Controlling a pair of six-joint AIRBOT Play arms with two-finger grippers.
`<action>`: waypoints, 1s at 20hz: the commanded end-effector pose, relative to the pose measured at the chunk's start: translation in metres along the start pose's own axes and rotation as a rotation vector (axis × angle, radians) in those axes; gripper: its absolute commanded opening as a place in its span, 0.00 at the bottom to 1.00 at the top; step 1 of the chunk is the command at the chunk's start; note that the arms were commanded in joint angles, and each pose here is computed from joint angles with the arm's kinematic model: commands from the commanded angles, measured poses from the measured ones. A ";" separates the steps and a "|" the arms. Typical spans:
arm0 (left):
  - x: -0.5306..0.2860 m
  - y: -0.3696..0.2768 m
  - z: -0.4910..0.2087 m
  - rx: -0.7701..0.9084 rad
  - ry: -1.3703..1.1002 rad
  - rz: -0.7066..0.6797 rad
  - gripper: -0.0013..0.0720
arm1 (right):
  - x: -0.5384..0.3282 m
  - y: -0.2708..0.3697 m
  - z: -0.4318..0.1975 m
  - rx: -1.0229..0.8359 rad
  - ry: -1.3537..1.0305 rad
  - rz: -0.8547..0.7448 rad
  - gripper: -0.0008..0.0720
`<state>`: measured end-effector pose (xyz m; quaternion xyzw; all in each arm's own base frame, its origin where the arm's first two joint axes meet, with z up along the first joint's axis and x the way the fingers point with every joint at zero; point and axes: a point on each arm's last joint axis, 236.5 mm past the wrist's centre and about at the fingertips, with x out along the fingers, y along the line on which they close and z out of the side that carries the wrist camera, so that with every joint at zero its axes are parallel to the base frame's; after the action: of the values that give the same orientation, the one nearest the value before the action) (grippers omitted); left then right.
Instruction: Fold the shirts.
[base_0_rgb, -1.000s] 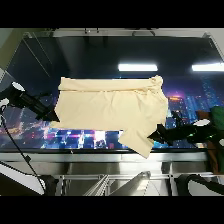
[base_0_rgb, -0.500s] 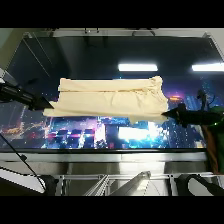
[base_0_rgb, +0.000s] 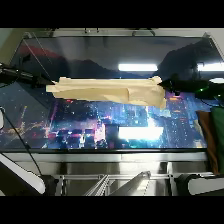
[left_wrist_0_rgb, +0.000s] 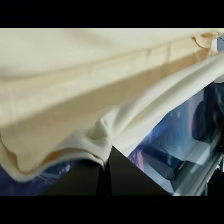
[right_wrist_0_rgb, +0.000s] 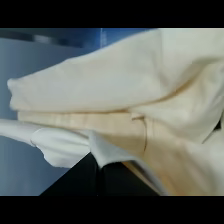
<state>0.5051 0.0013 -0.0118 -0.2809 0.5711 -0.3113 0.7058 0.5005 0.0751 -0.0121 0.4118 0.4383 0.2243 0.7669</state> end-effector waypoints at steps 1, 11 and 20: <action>0.033 0.024 0.028 -0.001 -0.048 0.017 0.05 | 0.035 -0.023 0.030 -0.061 -0.025 -0.008 0.04; -0.005 0.037 0.040 -0.028 -0.159 0.039 0.39 | -0.024 -0.065 0.053 -0.173 -0.044 -0.110 0.93; 0.044 -0.075 0.045 0.088 -0.129 -0.112 0.02 | 0.048 -0.088 -0.031 0.008 0.227 -0.134 0.91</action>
<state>0.5529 -0.0311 0.0153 -0.3184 0.4878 -0.3164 0.7487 0.5095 0.0436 -0.0941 0.3630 0.5125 0.2085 0.7498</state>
